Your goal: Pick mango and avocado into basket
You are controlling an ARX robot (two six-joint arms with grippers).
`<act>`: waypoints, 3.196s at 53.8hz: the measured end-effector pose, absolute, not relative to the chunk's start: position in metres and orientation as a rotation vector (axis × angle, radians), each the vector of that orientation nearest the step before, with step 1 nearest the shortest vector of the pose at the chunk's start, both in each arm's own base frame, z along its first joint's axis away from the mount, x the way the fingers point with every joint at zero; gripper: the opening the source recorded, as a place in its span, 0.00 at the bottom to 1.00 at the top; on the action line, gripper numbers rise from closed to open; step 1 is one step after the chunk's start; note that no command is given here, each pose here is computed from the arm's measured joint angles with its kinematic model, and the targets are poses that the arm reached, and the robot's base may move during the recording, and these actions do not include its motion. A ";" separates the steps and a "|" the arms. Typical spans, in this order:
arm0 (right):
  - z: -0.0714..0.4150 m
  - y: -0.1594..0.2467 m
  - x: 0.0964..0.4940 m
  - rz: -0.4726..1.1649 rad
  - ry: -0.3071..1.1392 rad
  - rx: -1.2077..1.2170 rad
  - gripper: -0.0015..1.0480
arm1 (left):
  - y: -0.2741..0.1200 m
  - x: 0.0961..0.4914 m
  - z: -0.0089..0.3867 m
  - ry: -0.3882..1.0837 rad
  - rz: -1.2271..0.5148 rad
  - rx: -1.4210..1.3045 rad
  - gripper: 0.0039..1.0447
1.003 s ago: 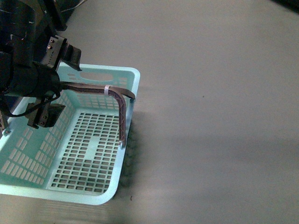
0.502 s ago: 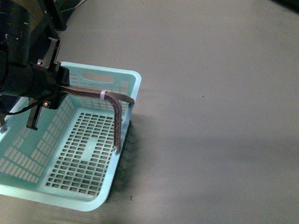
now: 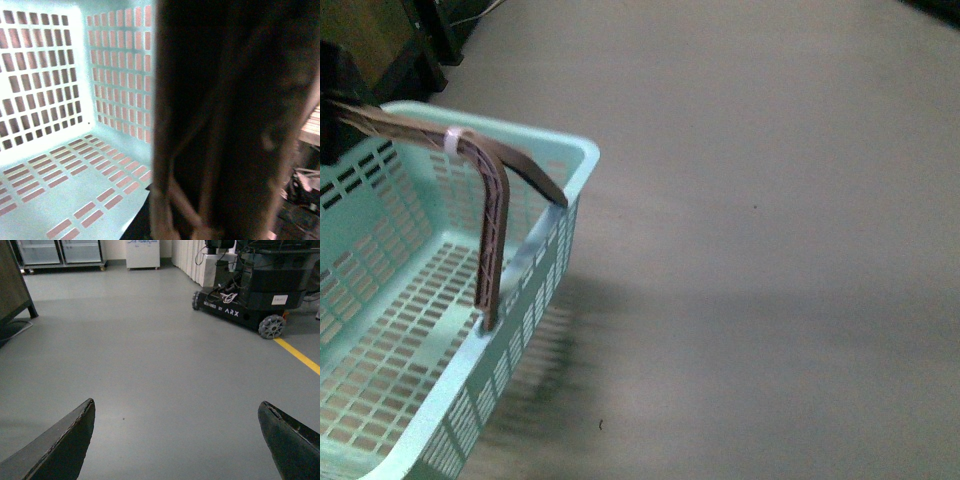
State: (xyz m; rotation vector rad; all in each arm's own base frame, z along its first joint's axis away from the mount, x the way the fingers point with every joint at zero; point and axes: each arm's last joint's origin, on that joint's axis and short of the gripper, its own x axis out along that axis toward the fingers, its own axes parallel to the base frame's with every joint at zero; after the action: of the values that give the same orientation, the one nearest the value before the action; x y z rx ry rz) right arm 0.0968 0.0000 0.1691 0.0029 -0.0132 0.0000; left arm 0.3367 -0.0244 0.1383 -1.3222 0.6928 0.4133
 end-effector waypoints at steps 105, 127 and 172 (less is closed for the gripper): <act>0.169 0.000 0.097 0.000 -0.013 0.003 0.92 | 0.004 0.206 0.311 0.454 0.176 -1.499 0.04; 0.169 0.000 0.097 0.000 -0.013 0.003 0.92 | 0.004 0.206 0.311 0.454 0.176 -1.499 0.04; 0.169 0.000 0.097 0.000 -0.013 0.002 0.92 | 0.004 0.206 0.311 0.454 0.176 -1.500 0.04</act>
State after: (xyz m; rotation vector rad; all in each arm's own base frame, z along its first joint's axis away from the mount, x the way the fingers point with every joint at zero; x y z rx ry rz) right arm 0.0968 0.0000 0.1691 0.0025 -0.0132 0.0004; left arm 0.2059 0.0041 0.3111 -1.4996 0.4540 0.1757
